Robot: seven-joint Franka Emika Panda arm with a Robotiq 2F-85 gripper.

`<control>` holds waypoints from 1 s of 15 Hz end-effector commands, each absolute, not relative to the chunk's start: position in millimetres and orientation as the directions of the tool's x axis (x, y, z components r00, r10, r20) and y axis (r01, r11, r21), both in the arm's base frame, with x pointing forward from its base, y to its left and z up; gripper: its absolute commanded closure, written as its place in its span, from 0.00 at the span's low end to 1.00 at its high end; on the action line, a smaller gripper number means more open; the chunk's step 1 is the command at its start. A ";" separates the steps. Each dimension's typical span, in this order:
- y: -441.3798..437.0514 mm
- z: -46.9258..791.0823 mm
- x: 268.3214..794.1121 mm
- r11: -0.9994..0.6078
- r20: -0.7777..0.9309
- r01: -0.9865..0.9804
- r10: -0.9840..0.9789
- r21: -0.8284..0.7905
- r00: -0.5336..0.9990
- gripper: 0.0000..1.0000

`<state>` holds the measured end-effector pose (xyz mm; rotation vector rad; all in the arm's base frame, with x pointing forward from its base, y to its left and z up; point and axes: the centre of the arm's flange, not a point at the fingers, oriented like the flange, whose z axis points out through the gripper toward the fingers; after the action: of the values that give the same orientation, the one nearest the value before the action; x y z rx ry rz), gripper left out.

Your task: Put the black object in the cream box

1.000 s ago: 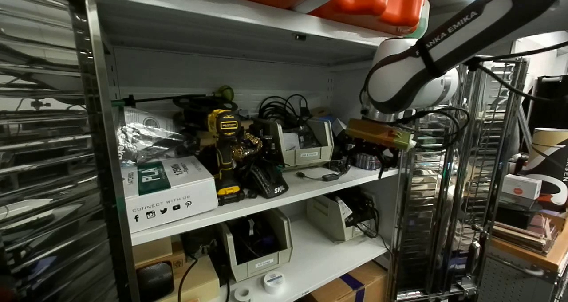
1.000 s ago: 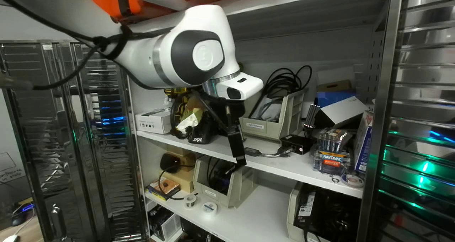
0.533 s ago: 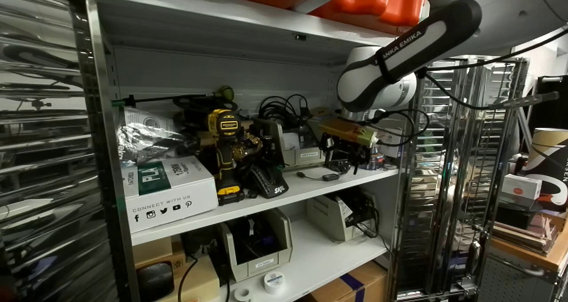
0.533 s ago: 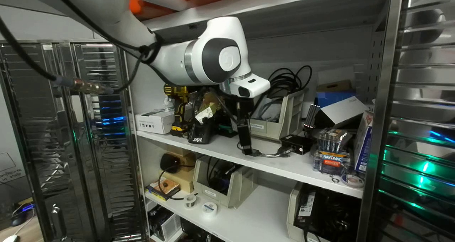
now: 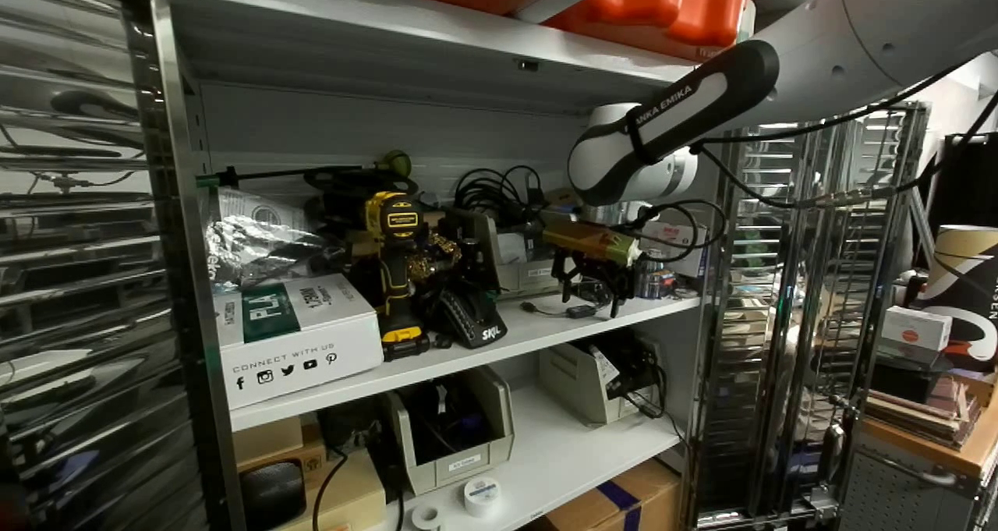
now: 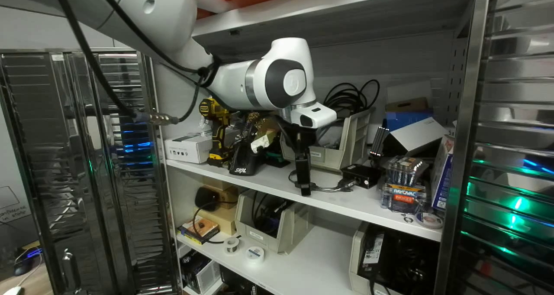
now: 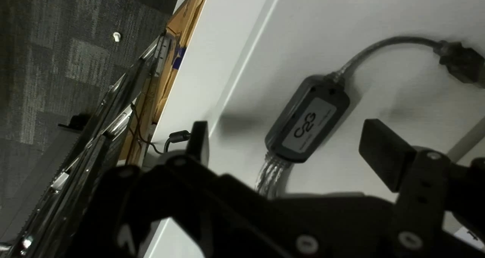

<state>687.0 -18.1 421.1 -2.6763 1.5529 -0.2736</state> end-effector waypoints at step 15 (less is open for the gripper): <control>-27.4 434.0 671.5 -0.630 0.047 -0.773 -0.772 0.074 0.634 0.88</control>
<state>687.3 -22.2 422.2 -2.8722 1.4261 -0.0510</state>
